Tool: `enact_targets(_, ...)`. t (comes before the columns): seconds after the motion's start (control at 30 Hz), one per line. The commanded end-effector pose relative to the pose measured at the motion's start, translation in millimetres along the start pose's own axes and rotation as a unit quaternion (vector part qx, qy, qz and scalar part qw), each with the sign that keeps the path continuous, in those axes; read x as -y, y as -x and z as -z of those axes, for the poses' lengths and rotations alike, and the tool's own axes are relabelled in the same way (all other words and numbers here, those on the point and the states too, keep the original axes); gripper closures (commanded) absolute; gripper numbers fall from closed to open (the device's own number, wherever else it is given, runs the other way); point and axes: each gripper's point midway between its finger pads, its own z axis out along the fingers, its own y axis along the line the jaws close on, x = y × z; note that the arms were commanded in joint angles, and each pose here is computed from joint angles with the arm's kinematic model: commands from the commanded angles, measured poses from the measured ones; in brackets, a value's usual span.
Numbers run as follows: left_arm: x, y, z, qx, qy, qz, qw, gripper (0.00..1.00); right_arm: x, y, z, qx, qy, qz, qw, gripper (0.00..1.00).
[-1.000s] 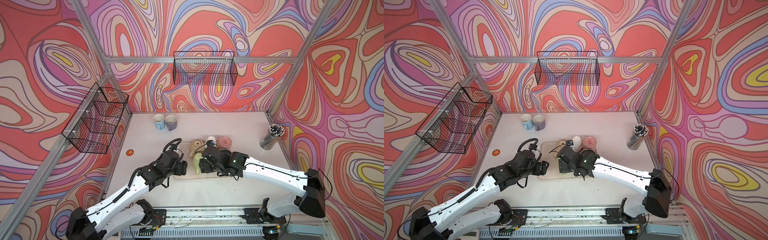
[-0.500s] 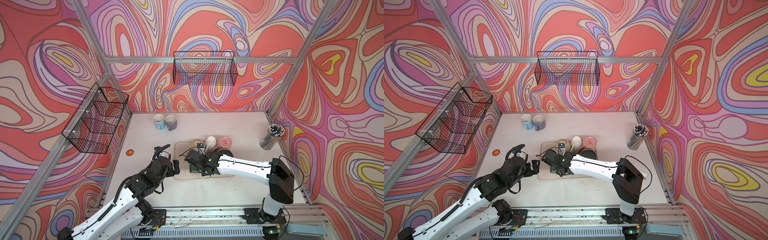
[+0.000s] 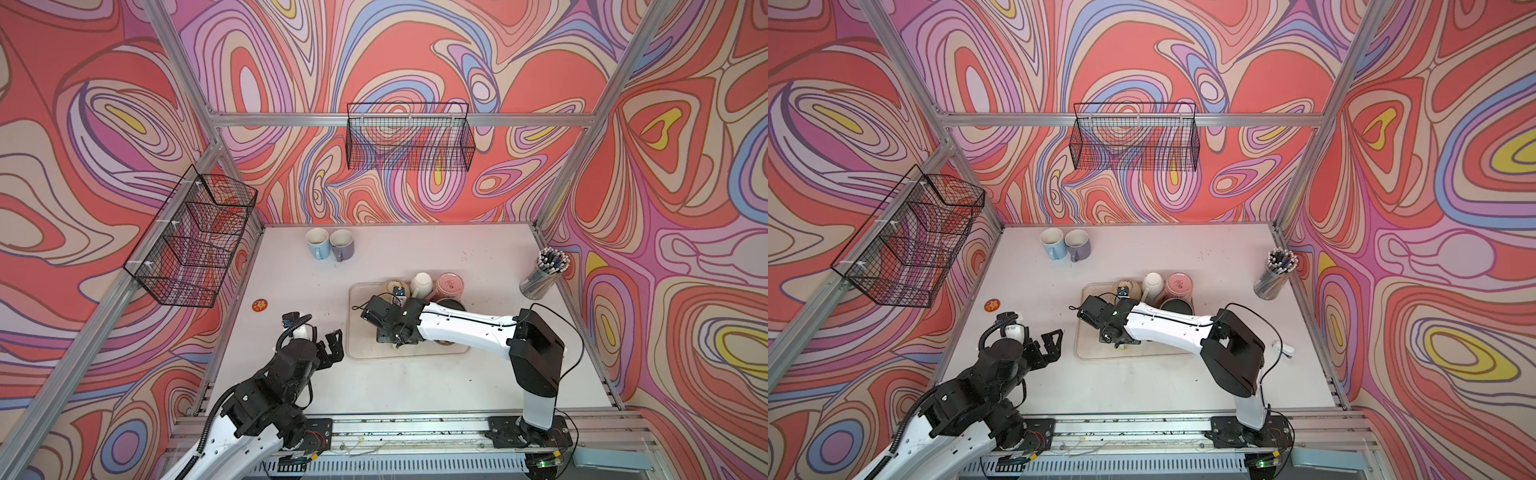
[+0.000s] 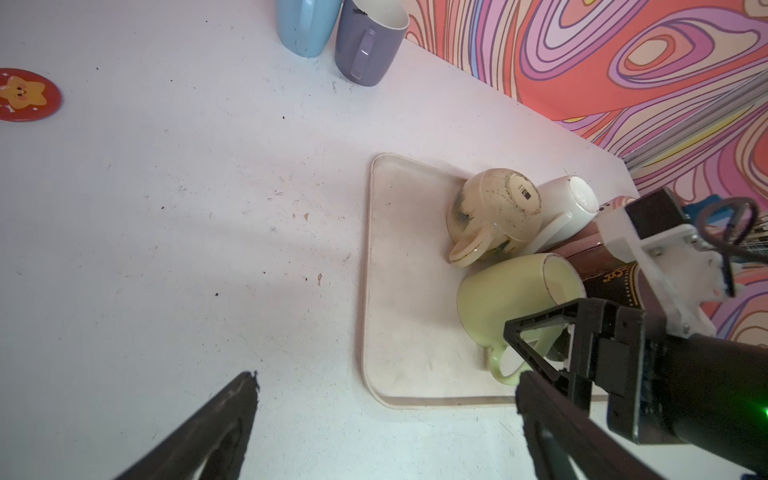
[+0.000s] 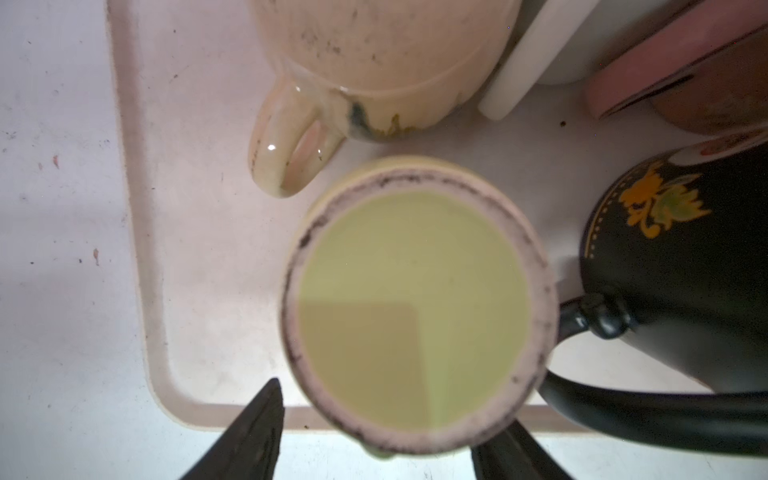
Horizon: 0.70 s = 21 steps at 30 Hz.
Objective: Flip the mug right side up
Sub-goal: 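Lower right gripper onto the upside-down light green mug and close on it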
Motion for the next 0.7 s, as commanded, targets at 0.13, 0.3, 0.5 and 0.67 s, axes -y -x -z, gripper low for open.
enact_targets(0.13, 5, -3, -2, -0.003, -0.017, -0.007, 1.0, 0.0, 8, 0, -15, -0.01, -0.026, -0.005, 1.0, 0.42)
enact_targets(0.3, 6, -7, -5, -0.02, -0.01, -0.016, 1.0, 0.0, 12, 0, -17, -0.011, -0.028, -0.006, 1.0, 0.5)
enact_targets(0.5, 6, -9, -5, -0.024, -0.008, -0.017, 1.0, 0.0, 11, 1, -18, -0.011, -0.026, -0.001, 1.0, 0.68)
enact_targets(0.67, 7, -9, -3, -0.023, -0.015, -0.014, 1.0, 0.0, 11, -1, -19, -0.016, -0.025, 0.003, 1.0, 0.83)
